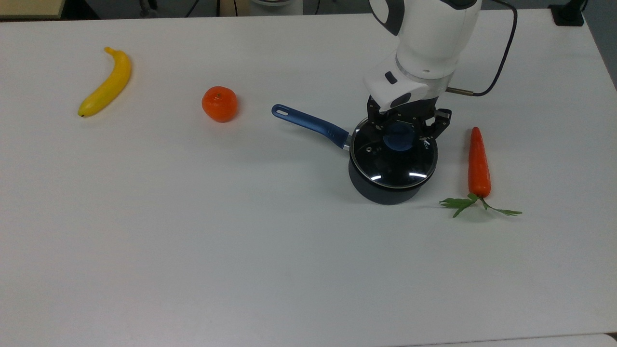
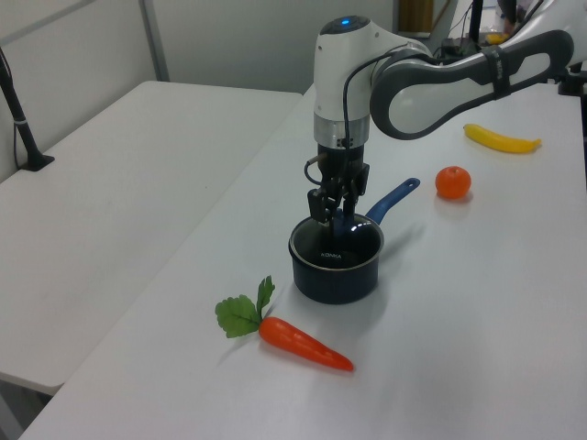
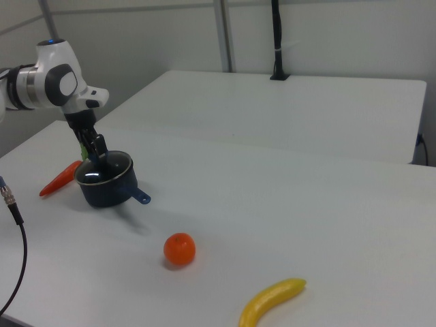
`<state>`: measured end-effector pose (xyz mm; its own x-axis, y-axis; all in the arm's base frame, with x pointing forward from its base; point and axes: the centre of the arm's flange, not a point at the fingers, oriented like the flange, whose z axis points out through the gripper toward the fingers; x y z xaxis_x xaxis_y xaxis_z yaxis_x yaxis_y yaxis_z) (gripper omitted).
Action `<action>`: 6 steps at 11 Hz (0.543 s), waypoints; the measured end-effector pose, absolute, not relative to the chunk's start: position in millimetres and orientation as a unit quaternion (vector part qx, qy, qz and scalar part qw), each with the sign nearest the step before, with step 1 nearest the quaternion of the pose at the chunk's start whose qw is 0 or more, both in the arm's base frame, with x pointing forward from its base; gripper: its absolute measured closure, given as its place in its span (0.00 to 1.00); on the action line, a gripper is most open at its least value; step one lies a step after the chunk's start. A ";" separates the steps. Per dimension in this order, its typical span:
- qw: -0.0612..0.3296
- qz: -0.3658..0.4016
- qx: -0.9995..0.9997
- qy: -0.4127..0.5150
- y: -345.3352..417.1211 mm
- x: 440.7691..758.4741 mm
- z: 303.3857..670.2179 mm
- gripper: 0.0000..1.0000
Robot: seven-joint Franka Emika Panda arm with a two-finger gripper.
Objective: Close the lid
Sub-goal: 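Lower the lid onto the saucepan rim and open the gripper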
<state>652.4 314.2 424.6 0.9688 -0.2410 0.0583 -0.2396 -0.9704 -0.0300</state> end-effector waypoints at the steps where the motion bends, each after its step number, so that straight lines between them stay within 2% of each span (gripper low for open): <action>1: 0.013 -0.033 -0.992 0.123 315.2 653.5 422.4 0.39; 5: 0.013 -0.035 -0.991 0.127 316.1 654.5 419.6 0.39; 6: 0.013 -0.034 -0.991 0.126 316.6 654.3 418.4 0.34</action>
